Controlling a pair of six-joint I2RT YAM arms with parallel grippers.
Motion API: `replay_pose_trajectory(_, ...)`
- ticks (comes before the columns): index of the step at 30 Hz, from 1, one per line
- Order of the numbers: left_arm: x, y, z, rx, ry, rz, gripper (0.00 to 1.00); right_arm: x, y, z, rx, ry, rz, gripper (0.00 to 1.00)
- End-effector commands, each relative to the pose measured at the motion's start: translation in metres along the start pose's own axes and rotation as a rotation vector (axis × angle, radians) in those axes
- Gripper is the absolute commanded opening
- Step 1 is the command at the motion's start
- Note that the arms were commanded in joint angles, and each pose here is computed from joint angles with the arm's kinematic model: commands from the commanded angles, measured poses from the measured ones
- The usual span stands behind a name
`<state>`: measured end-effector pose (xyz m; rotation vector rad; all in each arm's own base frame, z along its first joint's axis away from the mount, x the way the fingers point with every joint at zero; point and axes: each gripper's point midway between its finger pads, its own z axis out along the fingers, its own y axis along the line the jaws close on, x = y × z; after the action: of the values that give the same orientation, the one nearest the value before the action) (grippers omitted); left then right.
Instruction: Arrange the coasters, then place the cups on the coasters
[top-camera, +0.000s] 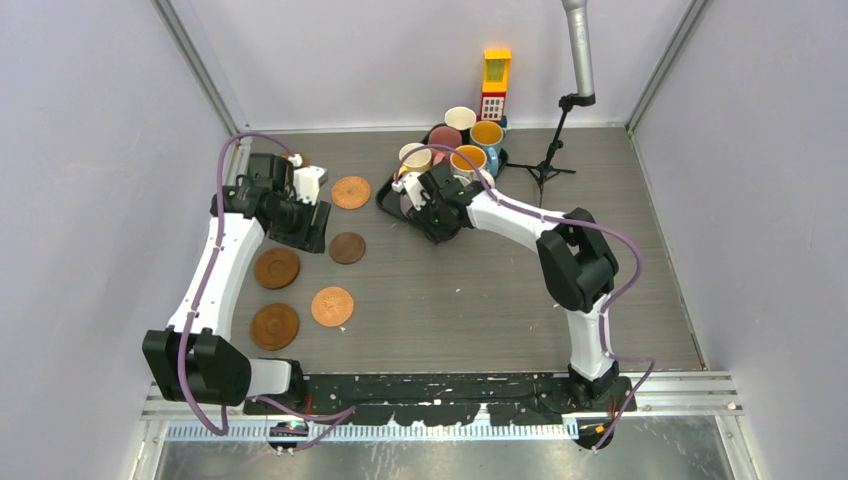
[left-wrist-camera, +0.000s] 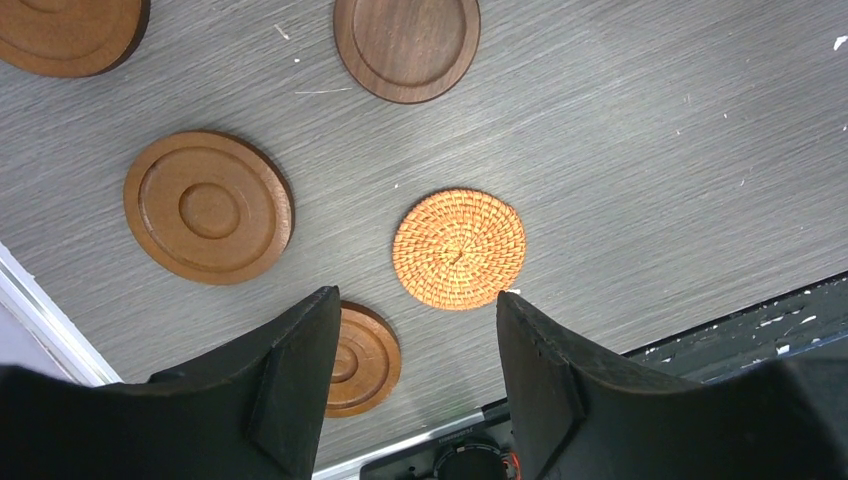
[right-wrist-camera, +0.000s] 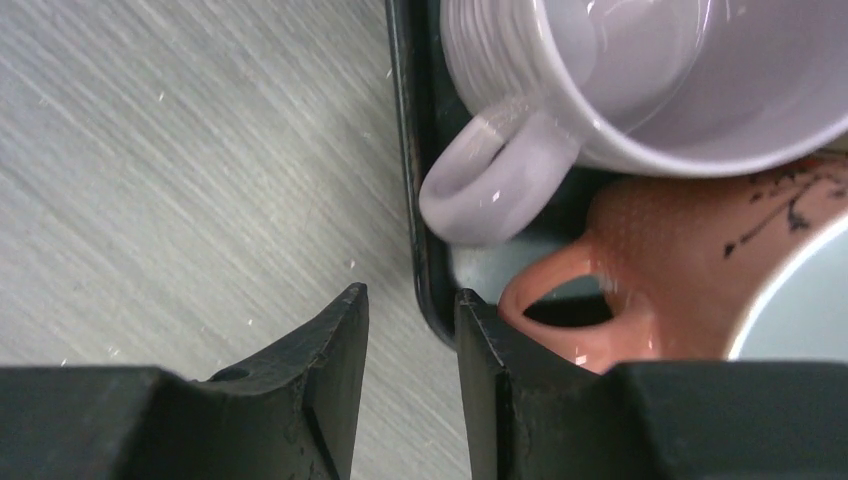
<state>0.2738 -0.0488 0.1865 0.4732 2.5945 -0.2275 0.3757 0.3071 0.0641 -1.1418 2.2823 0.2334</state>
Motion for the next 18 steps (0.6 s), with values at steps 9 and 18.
replay_pose_trajectory(9,-0.012,0.007,-0.025,-0.056,-0.054,-0.01,0.61,-0.017,-0.003,0.023,0.008,-0.045,-0.063,0.36)
replay_pose_trajectory(18,-0.016,0.009,-0.028,-0.067,-0.064,-0.017,0.61,0.02,0.01,0.022,-0.04,0.013,-0.119,0.06)
